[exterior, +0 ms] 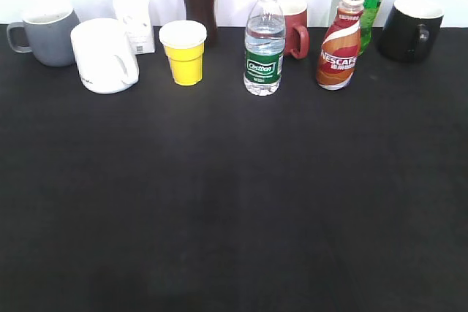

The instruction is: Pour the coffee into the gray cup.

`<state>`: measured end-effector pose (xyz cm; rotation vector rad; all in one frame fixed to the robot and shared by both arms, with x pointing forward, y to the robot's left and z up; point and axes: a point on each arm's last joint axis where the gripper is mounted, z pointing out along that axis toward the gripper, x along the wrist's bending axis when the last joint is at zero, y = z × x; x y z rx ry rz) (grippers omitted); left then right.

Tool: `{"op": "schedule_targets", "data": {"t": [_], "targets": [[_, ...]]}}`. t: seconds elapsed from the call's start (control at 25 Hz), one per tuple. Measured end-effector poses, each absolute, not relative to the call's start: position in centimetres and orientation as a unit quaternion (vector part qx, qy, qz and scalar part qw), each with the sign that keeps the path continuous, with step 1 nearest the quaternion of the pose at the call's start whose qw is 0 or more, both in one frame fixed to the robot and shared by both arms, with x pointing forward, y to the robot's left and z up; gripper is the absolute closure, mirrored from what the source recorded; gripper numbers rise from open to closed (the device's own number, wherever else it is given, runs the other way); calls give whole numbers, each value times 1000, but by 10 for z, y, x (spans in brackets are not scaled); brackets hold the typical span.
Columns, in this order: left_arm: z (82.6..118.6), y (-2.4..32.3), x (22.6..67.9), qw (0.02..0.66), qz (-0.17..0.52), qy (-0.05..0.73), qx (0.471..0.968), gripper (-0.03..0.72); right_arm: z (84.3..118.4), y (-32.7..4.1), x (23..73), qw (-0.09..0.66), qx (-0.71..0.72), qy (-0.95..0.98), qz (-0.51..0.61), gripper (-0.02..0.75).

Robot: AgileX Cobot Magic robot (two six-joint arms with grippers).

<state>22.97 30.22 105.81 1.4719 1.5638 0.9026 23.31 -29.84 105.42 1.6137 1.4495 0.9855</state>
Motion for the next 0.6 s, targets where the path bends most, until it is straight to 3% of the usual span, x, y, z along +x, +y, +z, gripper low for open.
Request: {"op": "schedule_targets", "data": {"t": [0.6], "targets": [[1058, 302, 230, 395, 356, 617, 580, 459, 1054, -298, 233, 370, 629, 565, 384, 287]]}}
